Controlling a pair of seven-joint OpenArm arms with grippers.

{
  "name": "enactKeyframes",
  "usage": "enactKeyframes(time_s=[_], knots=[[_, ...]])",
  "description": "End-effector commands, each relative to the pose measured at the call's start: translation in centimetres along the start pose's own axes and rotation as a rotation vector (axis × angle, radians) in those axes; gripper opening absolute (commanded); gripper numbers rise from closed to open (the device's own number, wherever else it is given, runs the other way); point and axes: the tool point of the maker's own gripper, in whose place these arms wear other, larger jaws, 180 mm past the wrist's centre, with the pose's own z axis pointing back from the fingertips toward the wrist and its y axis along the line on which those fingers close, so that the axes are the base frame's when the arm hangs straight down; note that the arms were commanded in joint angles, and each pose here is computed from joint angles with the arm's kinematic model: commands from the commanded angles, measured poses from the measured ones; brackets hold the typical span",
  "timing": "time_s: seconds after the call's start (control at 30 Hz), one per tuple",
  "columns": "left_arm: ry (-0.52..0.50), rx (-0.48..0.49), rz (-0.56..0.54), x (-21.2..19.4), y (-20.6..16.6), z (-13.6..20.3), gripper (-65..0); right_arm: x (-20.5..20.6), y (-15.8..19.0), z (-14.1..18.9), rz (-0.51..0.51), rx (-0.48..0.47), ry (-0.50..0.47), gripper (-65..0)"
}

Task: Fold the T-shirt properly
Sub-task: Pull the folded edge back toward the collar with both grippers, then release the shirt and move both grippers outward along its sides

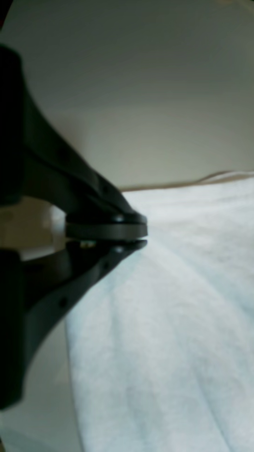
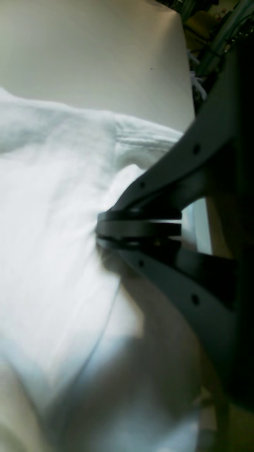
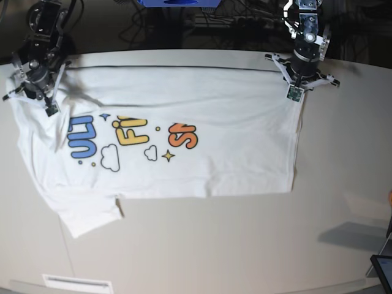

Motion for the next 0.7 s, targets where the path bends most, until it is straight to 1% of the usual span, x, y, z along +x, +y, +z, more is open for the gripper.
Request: enactKeyframes(time_s=[0.0,0.17,0.33,0.5,0.67], knots=[[-0.014,0.021,-0.016,0.4,0.6,0.5,-65.0,-2.0,0.9,0.1,0.032,0.032,0.079,-64.7],[0.0,0.013,-0.022,-0.3,0.3,1.0,-65.0,-2.2,1.0,0.2,0.034,0.034,0.083,-64.7],[-0.013,0.021,-0.023,0.3,0.6,1.2,-65.0,-1.4,0.5,0.2,0.029,0.024,0.065,-64.7],[-0.038,0.115,0.001,1.1,3.6,2.7,-65.0,-0.3,-0.3,0.1,0.021,0.006,0.041,-64.7],[-0.05,0.18,0.019,1.5,6.1,2.6,-65.0,1.8,-2.0,0.8,0.013,-0.041,-0.012,-64.6]])
